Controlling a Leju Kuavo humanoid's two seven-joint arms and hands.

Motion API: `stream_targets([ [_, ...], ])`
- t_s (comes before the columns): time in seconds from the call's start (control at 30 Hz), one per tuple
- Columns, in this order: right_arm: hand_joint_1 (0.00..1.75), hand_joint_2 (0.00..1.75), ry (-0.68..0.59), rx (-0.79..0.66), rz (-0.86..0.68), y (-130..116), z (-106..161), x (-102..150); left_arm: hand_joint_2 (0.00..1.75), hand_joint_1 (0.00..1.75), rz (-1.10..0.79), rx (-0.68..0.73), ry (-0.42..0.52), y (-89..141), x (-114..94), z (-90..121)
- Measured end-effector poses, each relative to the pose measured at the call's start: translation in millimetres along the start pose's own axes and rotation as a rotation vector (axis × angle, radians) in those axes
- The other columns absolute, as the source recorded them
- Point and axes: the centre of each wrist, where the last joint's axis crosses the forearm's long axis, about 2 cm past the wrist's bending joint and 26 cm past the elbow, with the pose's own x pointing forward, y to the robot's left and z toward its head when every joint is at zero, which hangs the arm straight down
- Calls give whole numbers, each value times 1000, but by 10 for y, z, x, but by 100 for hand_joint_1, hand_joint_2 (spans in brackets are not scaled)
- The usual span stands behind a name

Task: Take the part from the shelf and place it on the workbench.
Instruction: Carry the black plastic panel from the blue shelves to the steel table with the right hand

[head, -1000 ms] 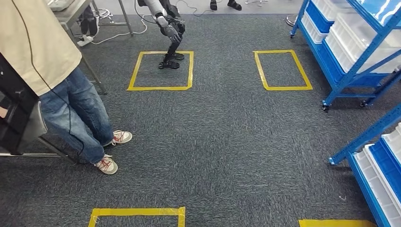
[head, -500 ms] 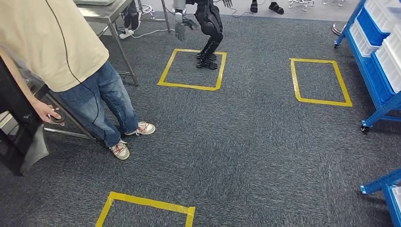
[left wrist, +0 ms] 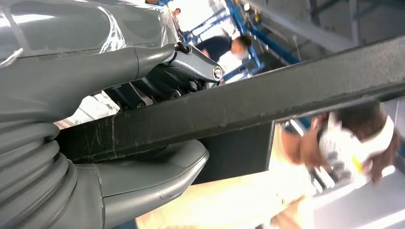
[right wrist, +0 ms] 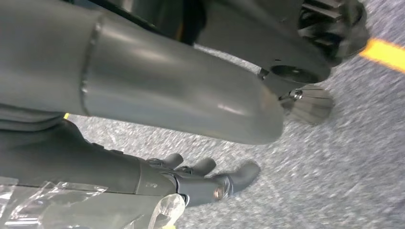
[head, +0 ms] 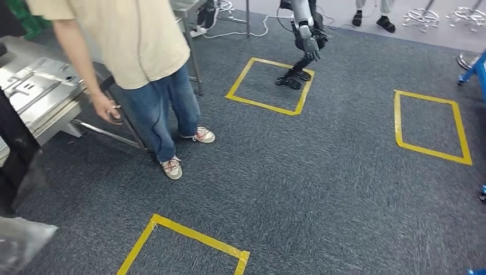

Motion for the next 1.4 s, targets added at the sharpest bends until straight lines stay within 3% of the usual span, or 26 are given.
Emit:
stream_targets([
  [0.4,0,0,18,-35,-28,-89,-34,107,175,175,81,2,-105,-99,189,-157],
  [1.4,0,0,33,-56,-49,-112,-24,14,175,175,105,-61,-93,-295,187,-175],
])
